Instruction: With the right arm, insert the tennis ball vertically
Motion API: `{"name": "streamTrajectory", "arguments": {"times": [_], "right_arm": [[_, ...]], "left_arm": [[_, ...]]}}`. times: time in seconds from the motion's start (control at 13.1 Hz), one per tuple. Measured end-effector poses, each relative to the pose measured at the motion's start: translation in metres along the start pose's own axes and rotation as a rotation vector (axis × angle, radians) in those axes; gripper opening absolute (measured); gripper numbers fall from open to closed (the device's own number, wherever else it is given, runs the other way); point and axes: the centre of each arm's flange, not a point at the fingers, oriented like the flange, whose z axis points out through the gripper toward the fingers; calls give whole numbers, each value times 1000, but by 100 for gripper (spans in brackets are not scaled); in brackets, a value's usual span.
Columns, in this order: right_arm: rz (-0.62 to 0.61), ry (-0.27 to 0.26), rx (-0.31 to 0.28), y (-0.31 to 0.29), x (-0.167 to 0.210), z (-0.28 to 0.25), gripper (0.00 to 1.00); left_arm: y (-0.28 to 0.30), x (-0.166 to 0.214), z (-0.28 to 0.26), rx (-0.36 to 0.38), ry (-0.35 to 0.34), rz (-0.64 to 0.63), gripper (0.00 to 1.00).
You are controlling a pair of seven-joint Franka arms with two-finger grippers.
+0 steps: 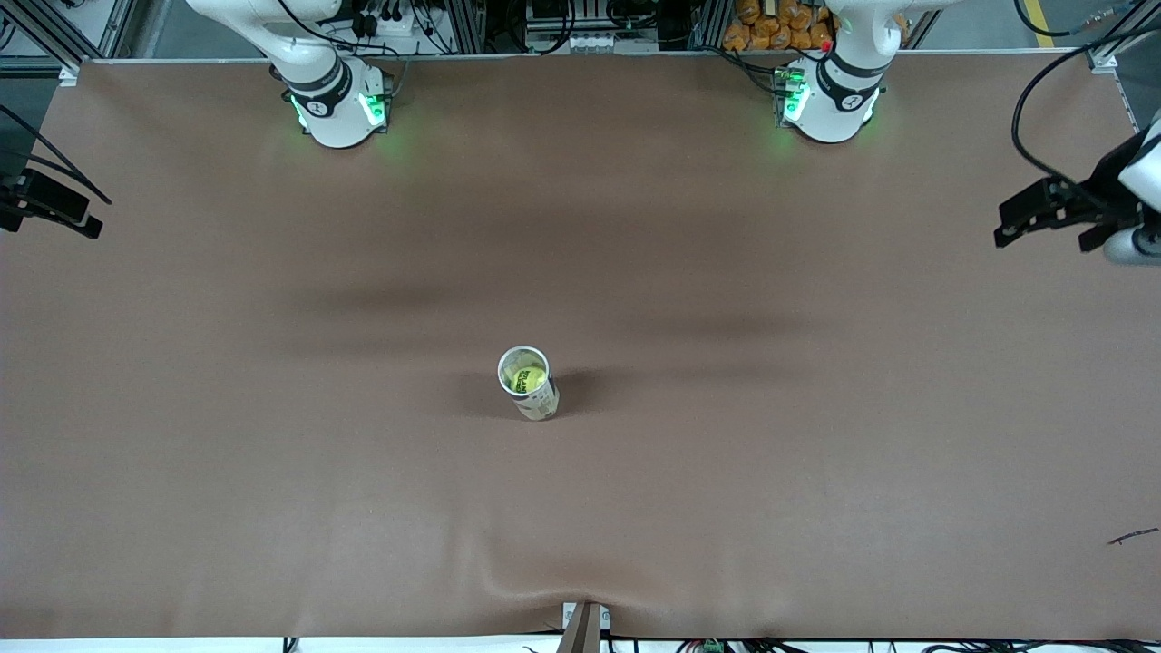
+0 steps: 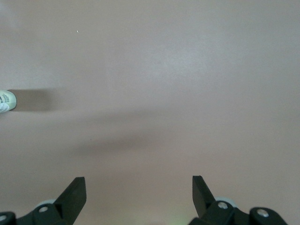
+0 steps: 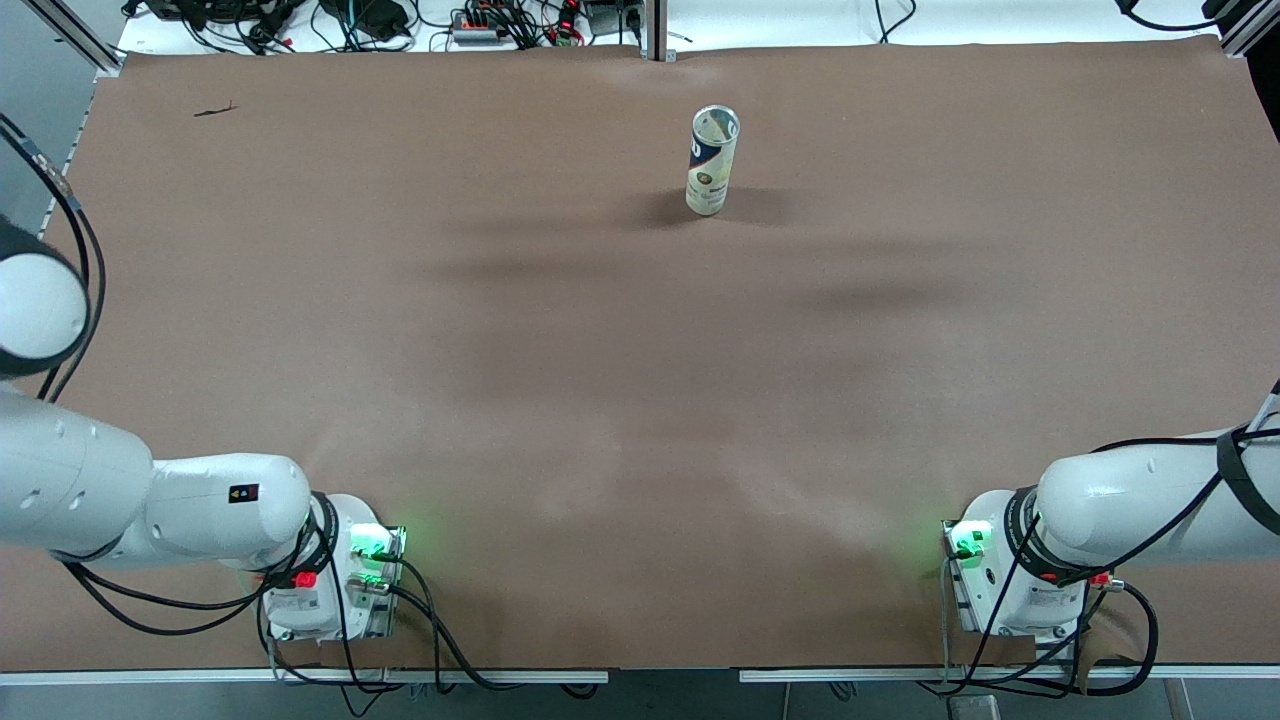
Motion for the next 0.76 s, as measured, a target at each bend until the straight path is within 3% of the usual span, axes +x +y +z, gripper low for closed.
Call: {"name": "streamTrajectory", "arguments": {"times": [0.38, 0.76], "right_arm": [[-52, 1, 0, 2, 0, 0, 100], [-60, 1, 0, 1, 0, 0, 100]], "left_arm": [[3, -38, -2, 12, -6, -14, 100], [31, -43, -4, 12, -2, 27, 100]]}}
